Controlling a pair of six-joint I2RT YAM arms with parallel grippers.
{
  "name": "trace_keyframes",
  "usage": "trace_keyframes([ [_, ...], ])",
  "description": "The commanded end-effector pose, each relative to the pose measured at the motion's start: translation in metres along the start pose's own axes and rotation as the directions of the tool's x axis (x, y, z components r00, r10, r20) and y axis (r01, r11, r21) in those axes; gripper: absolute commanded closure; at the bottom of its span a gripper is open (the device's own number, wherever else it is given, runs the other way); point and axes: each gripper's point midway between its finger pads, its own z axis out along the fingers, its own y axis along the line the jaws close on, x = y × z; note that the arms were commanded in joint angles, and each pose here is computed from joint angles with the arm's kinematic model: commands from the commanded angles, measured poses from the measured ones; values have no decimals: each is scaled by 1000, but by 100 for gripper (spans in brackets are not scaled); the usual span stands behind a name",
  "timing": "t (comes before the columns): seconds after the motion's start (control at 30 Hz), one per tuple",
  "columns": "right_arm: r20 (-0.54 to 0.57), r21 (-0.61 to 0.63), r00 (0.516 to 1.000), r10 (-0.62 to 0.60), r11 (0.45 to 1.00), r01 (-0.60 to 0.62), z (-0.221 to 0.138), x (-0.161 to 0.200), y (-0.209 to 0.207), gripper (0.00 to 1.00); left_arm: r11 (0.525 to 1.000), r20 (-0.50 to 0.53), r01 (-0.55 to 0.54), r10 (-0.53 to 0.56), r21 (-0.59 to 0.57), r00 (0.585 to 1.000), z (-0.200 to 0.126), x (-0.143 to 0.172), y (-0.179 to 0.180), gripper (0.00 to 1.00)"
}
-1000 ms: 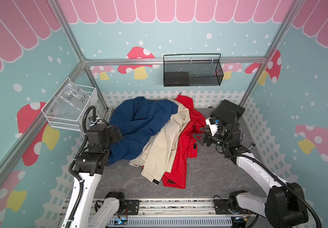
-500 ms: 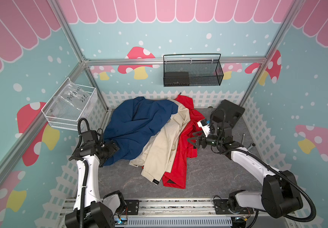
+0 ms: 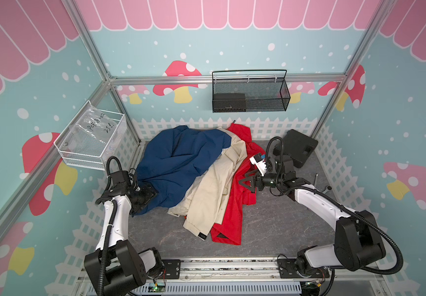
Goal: Unzip the jacket
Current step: Pick up the jacket from the jacket.
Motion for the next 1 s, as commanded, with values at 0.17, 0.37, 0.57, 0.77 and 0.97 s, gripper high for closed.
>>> trace_keyframes([
  [0.17,-5,8,999,-40,999,40,2,-11,-1,20,988,-33,84,-89,-126,995,5,9,26,27],
  [0.37,-20,12,999,-35,999,35,6,-7,-6,20,990,-58,93,-100,-106,993,8,17,25,36],
  [0.57,-29,16,999,-32,999,32,8,-3,-9,21,998,-79,60,-60,-6,995,5,16,5,70],
  [0.77,11,27,995,-101,995,101,4,-16,-7,22,965,55,-34,20,260,998,-45,-13,-63,100],
  [0.97,149,93,917,-369,929,358,-6,-60,13,25,793,390,-203,-47,575,920,-175,-71,-169,100],
])
